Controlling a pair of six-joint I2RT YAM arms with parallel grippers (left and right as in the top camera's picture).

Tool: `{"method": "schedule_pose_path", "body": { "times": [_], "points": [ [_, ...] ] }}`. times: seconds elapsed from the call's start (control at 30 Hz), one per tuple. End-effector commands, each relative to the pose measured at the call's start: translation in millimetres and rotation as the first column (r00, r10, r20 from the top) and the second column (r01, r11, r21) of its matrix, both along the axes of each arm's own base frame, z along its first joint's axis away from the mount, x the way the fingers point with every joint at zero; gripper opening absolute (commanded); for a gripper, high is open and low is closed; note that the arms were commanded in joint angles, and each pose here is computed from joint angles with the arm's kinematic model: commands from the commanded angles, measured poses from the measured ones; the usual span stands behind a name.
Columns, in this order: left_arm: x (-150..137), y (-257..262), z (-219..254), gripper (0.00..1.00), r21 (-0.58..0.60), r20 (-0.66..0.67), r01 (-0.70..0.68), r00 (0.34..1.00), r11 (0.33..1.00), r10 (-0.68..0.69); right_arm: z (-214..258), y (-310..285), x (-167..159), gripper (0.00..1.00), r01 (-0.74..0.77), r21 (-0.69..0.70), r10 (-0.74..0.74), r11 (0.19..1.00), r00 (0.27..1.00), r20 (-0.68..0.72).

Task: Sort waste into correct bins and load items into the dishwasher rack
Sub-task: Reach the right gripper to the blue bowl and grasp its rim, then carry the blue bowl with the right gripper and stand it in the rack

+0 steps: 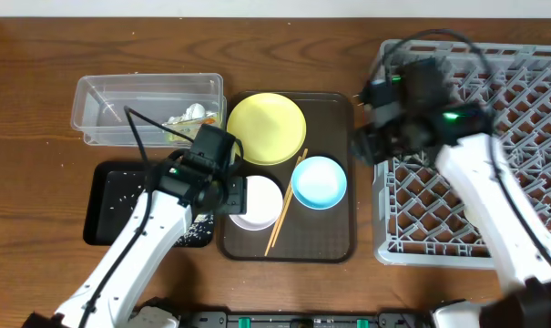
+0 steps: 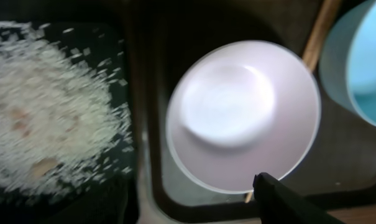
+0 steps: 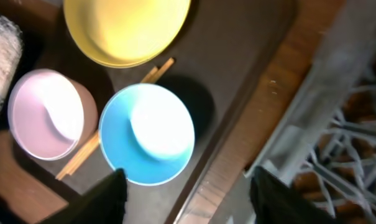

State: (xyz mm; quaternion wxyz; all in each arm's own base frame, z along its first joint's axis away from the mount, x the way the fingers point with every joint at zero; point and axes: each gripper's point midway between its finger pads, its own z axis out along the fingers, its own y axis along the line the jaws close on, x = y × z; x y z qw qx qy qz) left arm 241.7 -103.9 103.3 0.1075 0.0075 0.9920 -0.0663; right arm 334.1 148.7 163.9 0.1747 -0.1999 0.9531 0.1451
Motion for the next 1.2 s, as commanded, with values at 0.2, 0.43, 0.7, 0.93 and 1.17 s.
{"method": "schedule_pose_path", "body": {
  "times": [0.2, 0.43, 0.7, 0.93, 1.17],
  "points": [
    [5, 23, 12, 0.69, 0.043, 0.054, -0.082, 0.995, 0.996, 0.08, -80, 11, 7, 0.5, 0.017, -0.224, -0.046, 0.974, 0.991, -0.125],
    [5, 26, 12, 0.69, 0.045, 0.051, -0.093, 0.995, 0.995, 0.091, -124, 9, 1, 0.31, -0.009, -0.269, -0.057, 0.963, 0.97, -0.236],
    [5, 26, 12, 0.69, 0.045, 0.05, -0.093, 0.995, 0.995, 0.09, -144, 8, -4, 0.19, -0.02, -0.284, -0.067, 0.959, 0.954, -0.291],
    [5, 26, 12, 0.69, 0.045, 0.05, -0.093, 0.995, 0.995, 0.09, -136, 6, -3, 0.01, -0.012, -0.284, -0.073, 0.959, 0.954, -0.289],
    [5, 26, 12, 0.69, 0.045, 0.05, -0.093, 0.995, 0.995, 0.09, -66, -1, 24, 0.01, 0.064, -0.231, -0.1, 0.971, 0.984, -0.149]
  ]
}}
